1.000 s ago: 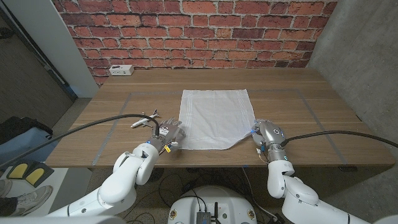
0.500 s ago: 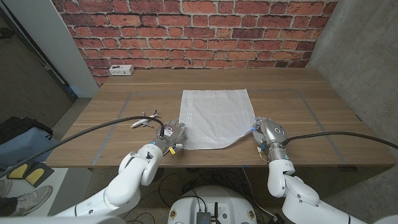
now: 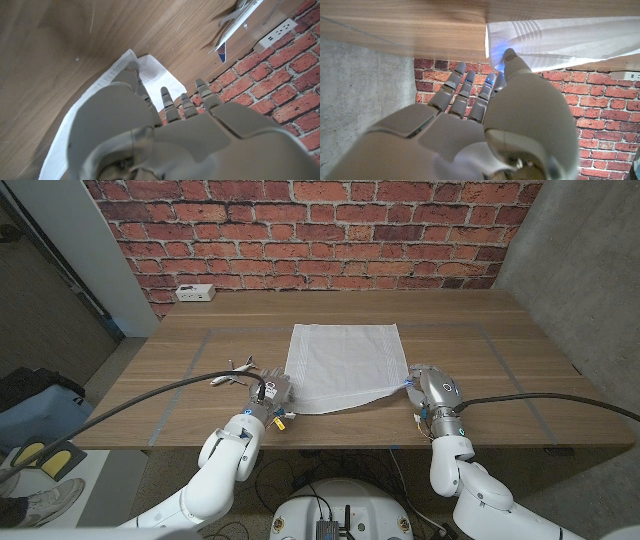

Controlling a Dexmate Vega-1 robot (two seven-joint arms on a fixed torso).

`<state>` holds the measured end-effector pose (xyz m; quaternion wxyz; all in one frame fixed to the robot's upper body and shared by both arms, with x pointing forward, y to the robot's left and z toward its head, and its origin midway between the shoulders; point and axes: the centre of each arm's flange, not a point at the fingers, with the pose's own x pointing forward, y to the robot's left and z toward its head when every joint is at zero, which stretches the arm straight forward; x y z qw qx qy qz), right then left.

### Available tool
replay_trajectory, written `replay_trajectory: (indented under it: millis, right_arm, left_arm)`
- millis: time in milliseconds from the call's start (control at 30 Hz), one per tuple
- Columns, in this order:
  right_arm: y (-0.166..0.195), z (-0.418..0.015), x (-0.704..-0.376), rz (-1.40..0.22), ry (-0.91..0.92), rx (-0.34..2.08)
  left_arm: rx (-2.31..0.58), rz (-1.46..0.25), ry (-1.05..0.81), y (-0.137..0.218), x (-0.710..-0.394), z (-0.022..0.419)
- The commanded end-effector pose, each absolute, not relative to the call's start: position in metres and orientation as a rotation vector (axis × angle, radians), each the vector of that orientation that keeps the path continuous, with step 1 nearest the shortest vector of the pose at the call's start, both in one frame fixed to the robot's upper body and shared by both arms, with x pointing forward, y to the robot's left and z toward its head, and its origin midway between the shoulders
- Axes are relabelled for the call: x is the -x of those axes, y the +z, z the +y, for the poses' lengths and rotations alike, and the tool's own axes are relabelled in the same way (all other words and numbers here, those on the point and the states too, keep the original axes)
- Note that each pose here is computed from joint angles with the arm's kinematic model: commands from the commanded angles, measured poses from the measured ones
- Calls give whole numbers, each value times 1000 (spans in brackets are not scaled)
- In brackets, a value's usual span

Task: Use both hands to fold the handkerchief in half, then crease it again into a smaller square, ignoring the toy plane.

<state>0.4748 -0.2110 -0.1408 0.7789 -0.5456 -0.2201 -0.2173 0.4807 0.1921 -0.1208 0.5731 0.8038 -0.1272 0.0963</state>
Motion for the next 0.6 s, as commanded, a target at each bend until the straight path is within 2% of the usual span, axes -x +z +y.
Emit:
replay_trajectory:
  millis: [33, 233, 600]
  right_arm:
    - [-138, -213, -473, -482, -498, 1176]
    - [-138, -215, -473, -485, -506, 1167]
    - [-143, -218, -472, -486, -524, 1132]
  left_arm:
    - [-1766, -444, 395, -127, -480, 206]
    - [-1715, -433, 387, -119, -478, 207]
    - [-1593, -540, 372, -99, -461, 209]
